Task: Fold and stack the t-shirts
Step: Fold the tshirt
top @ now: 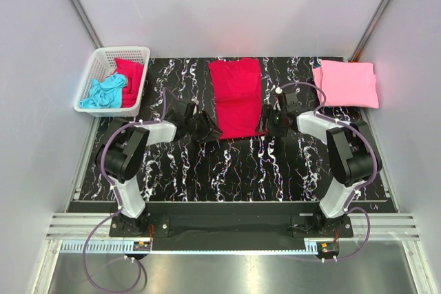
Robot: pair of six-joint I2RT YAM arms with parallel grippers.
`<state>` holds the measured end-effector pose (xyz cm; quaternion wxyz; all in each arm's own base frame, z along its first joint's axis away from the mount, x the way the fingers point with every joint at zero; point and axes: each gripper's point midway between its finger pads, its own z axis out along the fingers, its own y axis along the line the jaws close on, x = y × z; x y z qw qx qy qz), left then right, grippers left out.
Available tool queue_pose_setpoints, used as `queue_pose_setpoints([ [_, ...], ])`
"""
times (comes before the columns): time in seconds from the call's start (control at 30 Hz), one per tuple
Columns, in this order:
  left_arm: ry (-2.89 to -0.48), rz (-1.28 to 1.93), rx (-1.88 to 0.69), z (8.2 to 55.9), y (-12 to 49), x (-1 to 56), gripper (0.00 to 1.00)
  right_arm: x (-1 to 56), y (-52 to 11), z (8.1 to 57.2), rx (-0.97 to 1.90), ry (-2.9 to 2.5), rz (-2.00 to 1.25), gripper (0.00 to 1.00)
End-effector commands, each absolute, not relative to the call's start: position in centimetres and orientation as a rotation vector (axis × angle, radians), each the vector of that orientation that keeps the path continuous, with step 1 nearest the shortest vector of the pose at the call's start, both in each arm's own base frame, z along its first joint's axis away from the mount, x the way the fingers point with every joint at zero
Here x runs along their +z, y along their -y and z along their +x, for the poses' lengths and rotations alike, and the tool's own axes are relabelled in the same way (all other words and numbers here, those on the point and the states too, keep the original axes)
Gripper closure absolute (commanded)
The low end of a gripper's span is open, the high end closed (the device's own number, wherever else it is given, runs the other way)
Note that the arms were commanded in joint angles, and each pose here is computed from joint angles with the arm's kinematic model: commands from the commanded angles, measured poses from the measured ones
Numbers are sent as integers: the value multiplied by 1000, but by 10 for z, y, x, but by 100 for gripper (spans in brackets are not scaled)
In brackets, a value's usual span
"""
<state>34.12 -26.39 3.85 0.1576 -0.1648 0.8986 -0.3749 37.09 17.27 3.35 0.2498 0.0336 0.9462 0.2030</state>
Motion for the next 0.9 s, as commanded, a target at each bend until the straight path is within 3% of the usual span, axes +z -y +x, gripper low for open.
queue_pose_setpoints([
  [0.0,-2492,-434,-1172,344,273,62,51,52,-180,371,635,-2503,108,27],
  [0.6,-2566,-521,-1026,351,273,20,57,20,-174,377,573,-2524,139,34],
  [0.73,-2570,-531,-1013,354,273,13,61,16,-174,378,573,-2535,148,40],
  [0.87,-2570,-538,-992,357,272,8,68,11,-173,376,565,-2548,157,56],
])
